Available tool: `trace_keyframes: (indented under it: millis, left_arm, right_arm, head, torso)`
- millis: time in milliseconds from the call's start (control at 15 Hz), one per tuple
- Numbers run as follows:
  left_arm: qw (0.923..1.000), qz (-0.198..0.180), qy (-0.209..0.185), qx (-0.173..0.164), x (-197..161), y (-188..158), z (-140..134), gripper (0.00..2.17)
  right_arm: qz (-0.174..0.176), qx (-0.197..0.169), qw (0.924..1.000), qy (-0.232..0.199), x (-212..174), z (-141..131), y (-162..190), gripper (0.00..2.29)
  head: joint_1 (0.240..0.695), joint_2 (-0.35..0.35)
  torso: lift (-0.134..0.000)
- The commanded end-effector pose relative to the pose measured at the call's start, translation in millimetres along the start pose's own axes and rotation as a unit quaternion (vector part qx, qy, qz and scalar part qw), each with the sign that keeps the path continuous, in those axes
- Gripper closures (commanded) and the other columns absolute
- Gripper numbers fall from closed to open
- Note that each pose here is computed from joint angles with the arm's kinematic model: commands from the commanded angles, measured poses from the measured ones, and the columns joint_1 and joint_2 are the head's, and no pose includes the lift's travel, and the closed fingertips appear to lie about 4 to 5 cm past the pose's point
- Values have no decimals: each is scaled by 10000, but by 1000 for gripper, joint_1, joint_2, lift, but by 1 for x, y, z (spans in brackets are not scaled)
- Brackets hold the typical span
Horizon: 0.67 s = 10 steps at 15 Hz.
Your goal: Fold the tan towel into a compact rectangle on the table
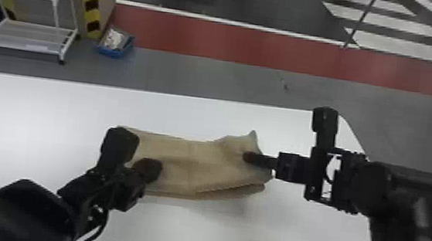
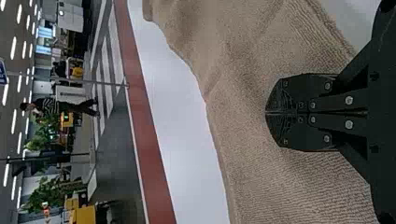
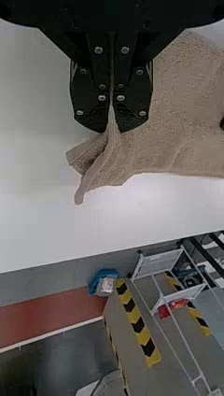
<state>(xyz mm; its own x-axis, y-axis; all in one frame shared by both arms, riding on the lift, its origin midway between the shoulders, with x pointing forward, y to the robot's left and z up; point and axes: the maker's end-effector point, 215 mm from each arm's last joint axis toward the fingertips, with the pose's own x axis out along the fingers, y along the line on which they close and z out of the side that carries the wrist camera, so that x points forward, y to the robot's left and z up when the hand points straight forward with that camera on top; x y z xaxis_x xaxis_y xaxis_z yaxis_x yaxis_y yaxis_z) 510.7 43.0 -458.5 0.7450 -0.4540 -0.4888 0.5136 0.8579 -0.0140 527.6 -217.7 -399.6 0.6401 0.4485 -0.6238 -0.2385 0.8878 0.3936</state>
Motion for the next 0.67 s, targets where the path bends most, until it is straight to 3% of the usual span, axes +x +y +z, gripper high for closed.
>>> trace_keyframes:
  millis: [0,333,600]
  left_arm:
    - [10000,-59,41,-45,0,-4,-5,1345]
    - [9972,-614,-14,-422,-16,-37,-9,1345]
    - [9966,-500,-312,-580,-49,-7,17,1345]
  right_arm:
    - [112,-44,9999,-92,-13,9,13,1210]
    - [102,-98,9998,-112,-18,13,22,1210]
    - [65,26,9997,-254,-32,23,9,1210]
  head:
    - [695,-184]
    - [695,-195]
    - [695,-204]
  torso:
    - [-124]
    - [-124]
    - [-124]
